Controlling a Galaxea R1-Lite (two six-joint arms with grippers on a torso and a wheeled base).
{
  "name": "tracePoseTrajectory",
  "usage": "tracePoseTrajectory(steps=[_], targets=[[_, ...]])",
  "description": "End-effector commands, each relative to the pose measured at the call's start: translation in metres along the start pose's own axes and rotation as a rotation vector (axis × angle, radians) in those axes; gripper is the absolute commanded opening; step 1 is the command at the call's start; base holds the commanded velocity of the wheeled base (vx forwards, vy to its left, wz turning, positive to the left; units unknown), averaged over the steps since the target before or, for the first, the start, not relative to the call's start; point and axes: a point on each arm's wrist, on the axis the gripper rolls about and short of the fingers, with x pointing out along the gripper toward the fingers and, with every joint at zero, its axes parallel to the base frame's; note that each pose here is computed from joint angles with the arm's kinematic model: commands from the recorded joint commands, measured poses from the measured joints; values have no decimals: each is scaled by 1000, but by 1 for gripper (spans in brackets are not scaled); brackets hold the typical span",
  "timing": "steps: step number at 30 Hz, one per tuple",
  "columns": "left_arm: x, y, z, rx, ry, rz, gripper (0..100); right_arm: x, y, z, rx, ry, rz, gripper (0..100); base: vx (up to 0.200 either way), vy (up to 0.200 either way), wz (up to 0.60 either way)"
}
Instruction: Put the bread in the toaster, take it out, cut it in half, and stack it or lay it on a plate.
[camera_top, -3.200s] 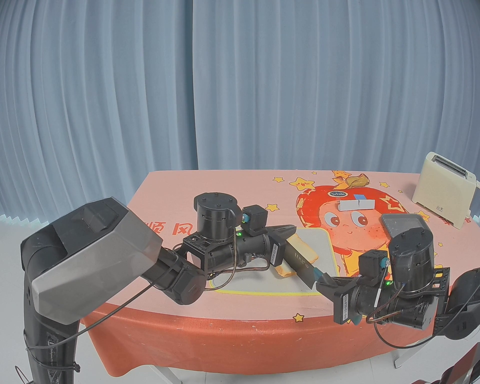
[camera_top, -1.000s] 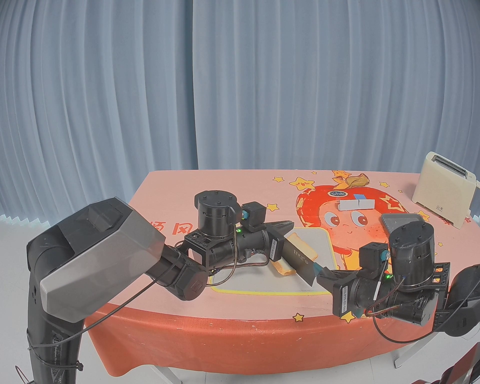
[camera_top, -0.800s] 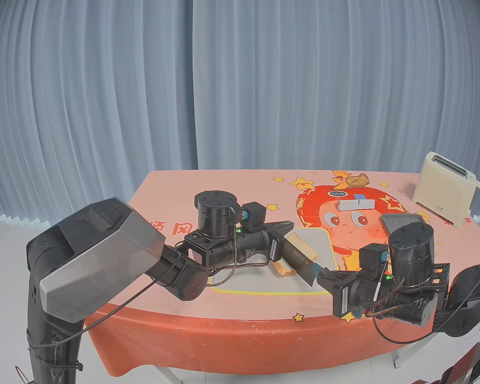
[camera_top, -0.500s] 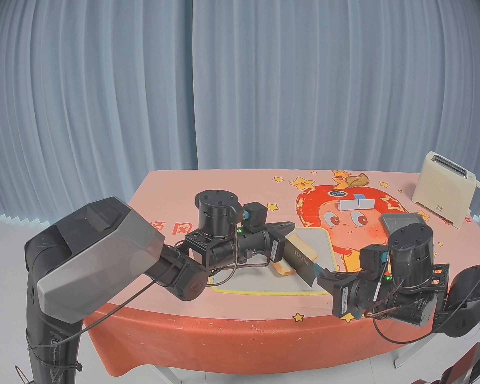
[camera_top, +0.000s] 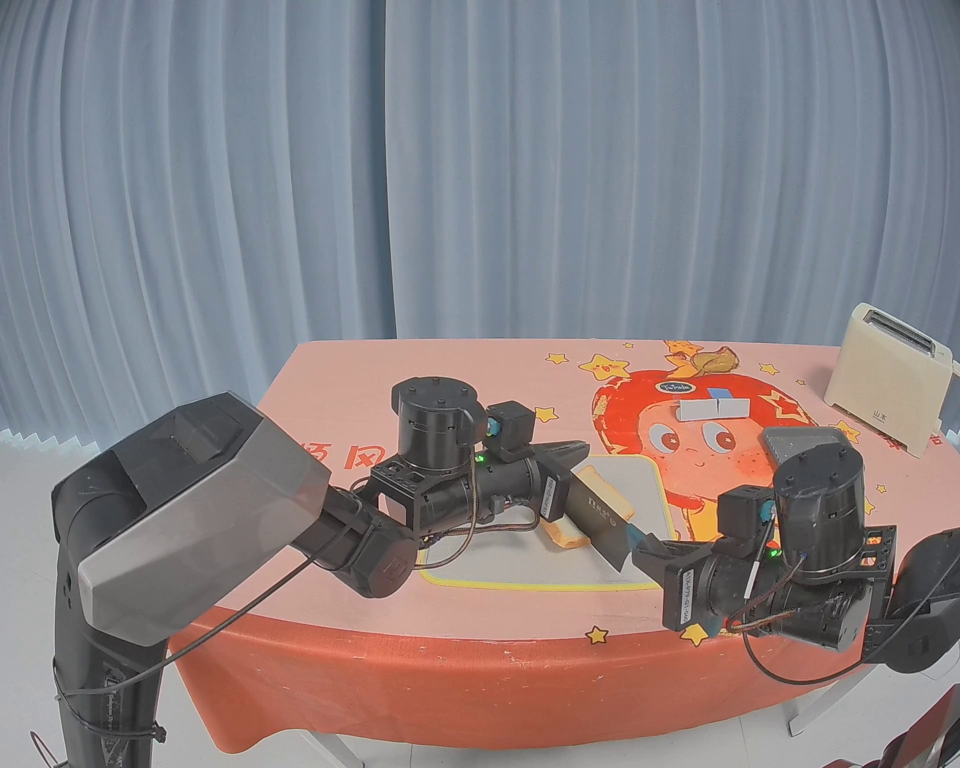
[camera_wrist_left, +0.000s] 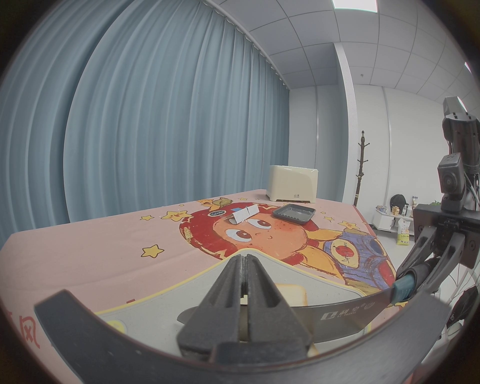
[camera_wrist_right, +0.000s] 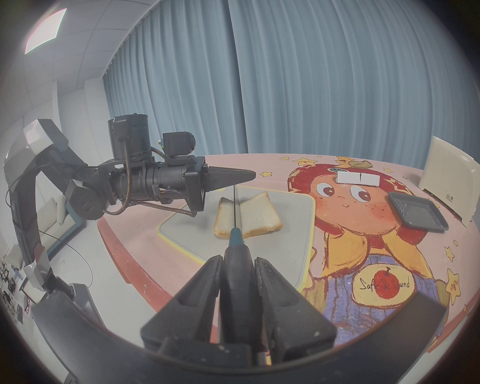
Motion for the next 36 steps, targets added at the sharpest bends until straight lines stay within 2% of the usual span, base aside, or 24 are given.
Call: tracePoseTrajectory(steps=[1,5,11,17,19,26,36], targets=[[2,1,-2,-1,0,1,0,0,1,2,2,-9,3,0,0,0,0],[3,2,-9,-6,13,1,0,0,1,4,7,-18,4,0,0,0,0],[3,2,-7,-4,8,3,0,1,1,0,5,4,-4,0,0,0,0],[1,1,-1,1,-5,1,0,2,-1,-5,-2,28,-13,0,0,0,0],[-2,-3,7,9,-21,-4,0,5,-1,-9,-6,45,-18,0,0,0,0],[-4,-3,11,8,-22,-2,0,4,0,-4,2,18,-10,0,0,0,0],[3,4,-13,-10,25,6,0,4,3,7,18,-23,3,0,0,0,0]])
